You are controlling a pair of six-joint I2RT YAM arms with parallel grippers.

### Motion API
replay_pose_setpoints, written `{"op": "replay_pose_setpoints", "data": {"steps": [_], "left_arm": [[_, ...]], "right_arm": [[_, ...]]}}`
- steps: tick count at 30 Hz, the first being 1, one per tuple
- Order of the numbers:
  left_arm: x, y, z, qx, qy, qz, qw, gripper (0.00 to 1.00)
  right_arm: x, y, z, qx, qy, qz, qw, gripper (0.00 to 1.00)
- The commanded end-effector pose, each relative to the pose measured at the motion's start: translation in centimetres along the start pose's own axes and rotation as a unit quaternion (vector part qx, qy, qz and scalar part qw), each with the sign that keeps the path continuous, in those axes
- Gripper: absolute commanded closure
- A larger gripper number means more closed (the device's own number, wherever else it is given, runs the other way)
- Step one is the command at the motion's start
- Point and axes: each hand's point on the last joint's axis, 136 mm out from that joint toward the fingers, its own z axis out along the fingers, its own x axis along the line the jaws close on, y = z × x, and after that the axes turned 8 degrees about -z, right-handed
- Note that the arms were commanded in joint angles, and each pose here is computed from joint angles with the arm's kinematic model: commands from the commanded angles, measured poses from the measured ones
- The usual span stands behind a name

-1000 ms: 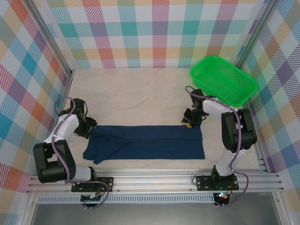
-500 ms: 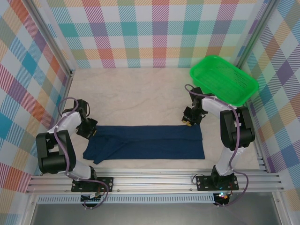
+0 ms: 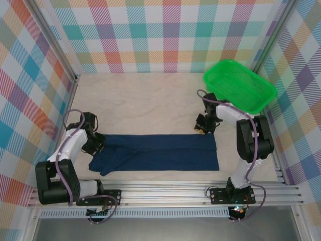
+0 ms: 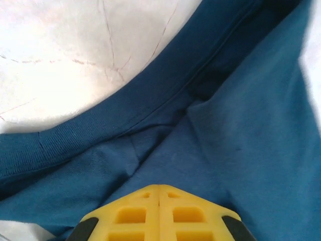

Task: Fold and stack the t-shirts

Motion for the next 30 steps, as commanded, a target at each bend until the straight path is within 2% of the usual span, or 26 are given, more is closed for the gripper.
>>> {"op": "replay_pose_setpoints", "data": {"steps": [1, 3, 5, 7, 11, 16, 20, 22, 26, 30], "left_arm": [[0.9, -0.7, 1.5, 0.03, 0.041, 0.055, 0.997, 0.93], [0.4, -0.1, 1.6, 0.019, 0.041, 0.07, 0.997, 0.88], [-0.2, 0.7, 1.8, 0.006, 0.037, 0.082, 0.996, 0.79], [-0.7, 1.2, 2.2, 0.001, 0.038, 0.1, 0.994, 0.76], [-1.0, 2.0, 2.6, -0.012, 0.049, 0.123, 0.991, 0.76], [-2.3, 2.3, 2.5, -0.022, 0.015, 0.135, 0.991, 0.74], [-2.6, 1.9, 3.4, -0.007, 0.01, 0.136, 0.991, 0.74], [-2.6, 1.7, 3.7, 0.001, 0.011, 0.134, 0.991, 0.75], [-2.7, 1.1, 3.6, 0.012, 0.0, 0.124, 0.992, 0.78], [-3.4, 0.2, 3.1, 0.025, -0.023, 0.112, 0.993, 0.8]], "right_arm": [[0.6, -0.6, -0.4, 0.005, 0.013, -0.017, 1.0, 0.78], [0.6, -0.7, -0.3, 0.006, 0.015, -0.016, 1.0, 0.78], [0.7, -0.7, -0.2, 0.007, 0.016, -0.014, 1.0, 0.78], [0.6, -0.8, -0.1, 0.009, 0.017, -0.011, 1.0, 0.78], [0.6, -1.0, 0.1, 0.015, 0.018, -0.009, 1.0, 0.78], [0.5, -1.3, 0.4, 0.02, 0.018, -0.007, 1.0, 0.78], [-0.3, -1.7, 0.7, 0.03, 0.002, 0.008, 1.0, 0.78], [-1.8, -2.3, 0.9, 0.039, -0.035, 0.036, 0.998, 0.78], [-2.7, -2.6, 2.1, 0.054, -0.034, 0.076, 0.995, 0.79], [-4.5, -1.9, 3.2, 0.076, -0.064, 0.107, 0.989, 0.84]]}}
